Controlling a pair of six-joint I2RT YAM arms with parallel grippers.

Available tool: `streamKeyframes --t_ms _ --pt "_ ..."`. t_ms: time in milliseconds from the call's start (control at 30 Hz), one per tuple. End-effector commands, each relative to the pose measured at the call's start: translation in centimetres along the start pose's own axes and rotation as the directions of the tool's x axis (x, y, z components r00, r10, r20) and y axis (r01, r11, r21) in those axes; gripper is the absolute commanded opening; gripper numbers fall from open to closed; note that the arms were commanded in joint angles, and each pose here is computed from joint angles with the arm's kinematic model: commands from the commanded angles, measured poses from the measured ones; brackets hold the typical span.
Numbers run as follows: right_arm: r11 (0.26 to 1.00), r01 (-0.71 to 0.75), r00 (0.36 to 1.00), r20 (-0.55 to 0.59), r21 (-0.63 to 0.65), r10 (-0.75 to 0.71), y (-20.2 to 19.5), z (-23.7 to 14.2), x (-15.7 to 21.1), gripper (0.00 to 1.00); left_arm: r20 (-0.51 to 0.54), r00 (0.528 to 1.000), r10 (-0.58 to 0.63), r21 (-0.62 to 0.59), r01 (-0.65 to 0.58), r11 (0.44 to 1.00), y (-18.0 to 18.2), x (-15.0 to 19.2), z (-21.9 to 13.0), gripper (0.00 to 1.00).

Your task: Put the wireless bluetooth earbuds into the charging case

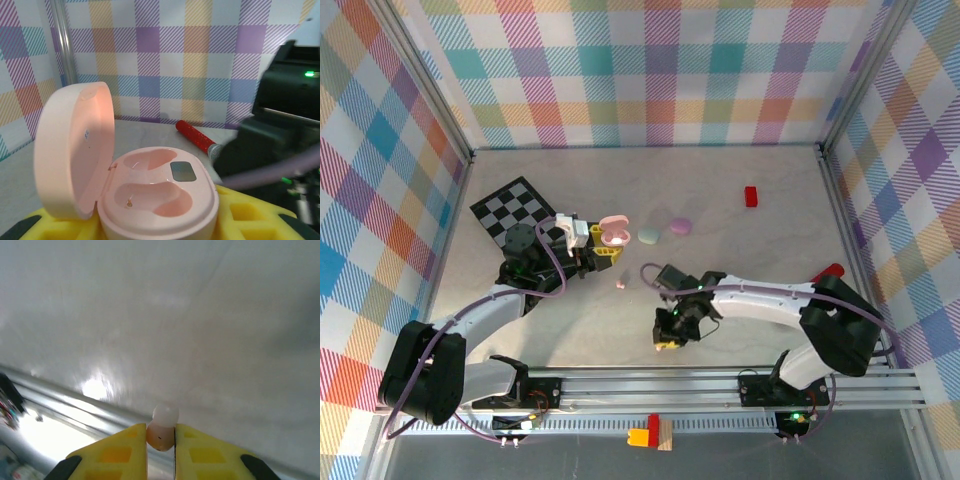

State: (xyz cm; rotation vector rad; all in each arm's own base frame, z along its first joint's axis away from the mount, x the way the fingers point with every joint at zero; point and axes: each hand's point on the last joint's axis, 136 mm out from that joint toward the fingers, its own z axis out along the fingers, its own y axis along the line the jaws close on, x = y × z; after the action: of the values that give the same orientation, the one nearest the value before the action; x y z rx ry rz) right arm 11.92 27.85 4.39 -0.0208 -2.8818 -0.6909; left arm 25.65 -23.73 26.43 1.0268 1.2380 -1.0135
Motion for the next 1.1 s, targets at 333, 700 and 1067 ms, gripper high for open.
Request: streamKeyframes --t_ms 333,700,1067 --pt "0.990 -0.021 0.964 0.259 -0.143 0.058 0.0 -0.8 -12.5 0.17 -0.003 0.999 0.035 -0.007 -0.035 0.999 -0.2 -0.1 -0.5 0.39" --pt "0.995 -0.068 0.963 0.254 -0.078 0.085 -2.4 -1.0 -11.2 0.32 -0.008 1.000 0.029 -0.007 -0.029 1.000 -0.1 0.2 -0.5 0.39" --pt "1.000 0.011 0.961 0.275 -0.007 -0.009 -2.1 -2.7 -11.4 0.46 -0.010 1.000 0.024 -0.007 -0.024 1.000 -0.1 0.2 -0.5 0.39"
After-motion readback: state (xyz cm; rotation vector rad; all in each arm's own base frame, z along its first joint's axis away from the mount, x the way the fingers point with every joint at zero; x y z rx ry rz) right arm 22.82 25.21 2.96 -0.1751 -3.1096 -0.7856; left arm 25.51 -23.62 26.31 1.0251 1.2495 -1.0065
